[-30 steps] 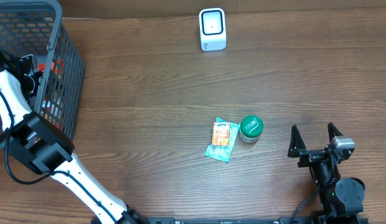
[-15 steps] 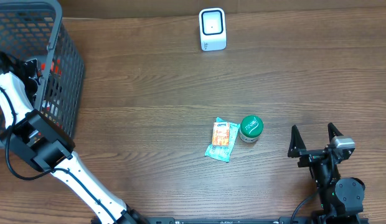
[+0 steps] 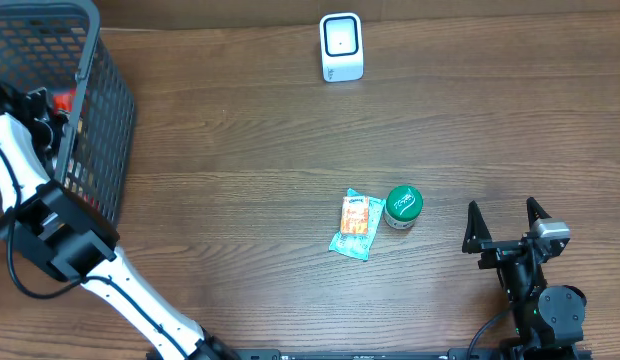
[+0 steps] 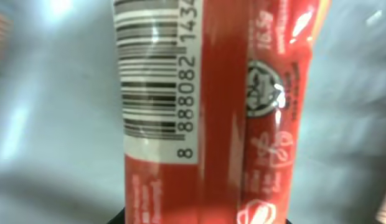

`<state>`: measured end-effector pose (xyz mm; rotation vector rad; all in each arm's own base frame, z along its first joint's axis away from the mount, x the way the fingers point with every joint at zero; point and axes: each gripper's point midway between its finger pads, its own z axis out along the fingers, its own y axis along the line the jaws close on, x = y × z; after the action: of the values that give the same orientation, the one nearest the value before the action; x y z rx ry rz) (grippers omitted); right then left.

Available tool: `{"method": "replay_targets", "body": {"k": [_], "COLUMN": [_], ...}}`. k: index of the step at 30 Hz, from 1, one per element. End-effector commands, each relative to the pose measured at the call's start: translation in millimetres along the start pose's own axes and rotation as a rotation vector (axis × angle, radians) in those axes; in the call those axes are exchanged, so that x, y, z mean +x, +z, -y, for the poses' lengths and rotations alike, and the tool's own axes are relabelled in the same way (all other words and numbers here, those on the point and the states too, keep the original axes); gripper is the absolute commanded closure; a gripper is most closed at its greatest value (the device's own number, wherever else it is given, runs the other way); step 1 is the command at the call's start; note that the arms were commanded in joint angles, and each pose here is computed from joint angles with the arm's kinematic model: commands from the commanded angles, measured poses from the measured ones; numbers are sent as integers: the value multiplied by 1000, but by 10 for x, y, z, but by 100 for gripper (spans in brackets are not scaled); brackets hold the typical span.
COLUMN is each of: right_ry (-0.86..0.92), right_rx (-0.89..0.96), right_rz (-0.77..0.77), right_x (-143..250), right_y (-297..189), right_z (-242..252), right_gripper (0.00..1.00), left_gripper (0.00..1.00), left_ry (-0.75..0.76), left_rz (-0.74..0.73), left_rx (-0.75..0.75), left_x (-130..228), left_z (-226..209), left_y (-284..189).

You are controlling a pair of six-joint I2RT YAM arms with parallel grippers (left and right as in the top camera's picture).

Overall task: Scan the item barcode
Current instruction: 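Lift the pasta pack out of the basket toward the table centre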

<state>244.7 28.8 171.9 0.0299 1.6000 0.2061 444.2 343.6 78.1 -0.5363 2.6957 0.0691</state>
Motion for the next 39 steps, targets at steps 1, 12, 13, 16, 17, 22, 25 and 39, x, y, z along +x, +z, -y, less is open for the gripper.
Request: {"method": "replay_targets", "body": {"k": [1, 12, 13, 16, 17, 22, 25, 39], "right_ry": [-4, -4, -4, -4, -4, -4, -4, -4], "right_rx": [1, 1, 1, 1, 1, 1, 1, 1], "right_rz": [4, 4, 4, 4, 4, 4, 4, 4], "right_x": [17, 17, 17, 17, 17, 17, 17, 17], "right_y": [2, 2, 2, 2, 2, 2, 2, 2], "right_z": [7, 7, 7, 7, 7, 7, 7, 7], "right_gripper": [0, 0, 0, 0, 0, 0, 0, 0], "left_gripper": [87, 94, 94, 94, 93, 94, 96, 96], "left_ry": [-18, -102, -101, -92, -82, -41, 13, 390], "left_rz": [350, 782, 831, 885, 889, 791, 632, 27], "left_rx": [-72, -76, -44, 13, 30, 139, 216, 298], "left_x": [-664, -694, -633, -491, -426, -27, 256, 1574], "left_z": [118, 495, 623, 873, 971, 1521, 1907, 3588], "left_y": [-1614, -3786, -4045, -4392, -4471, -4522, -4277, -2478]}}
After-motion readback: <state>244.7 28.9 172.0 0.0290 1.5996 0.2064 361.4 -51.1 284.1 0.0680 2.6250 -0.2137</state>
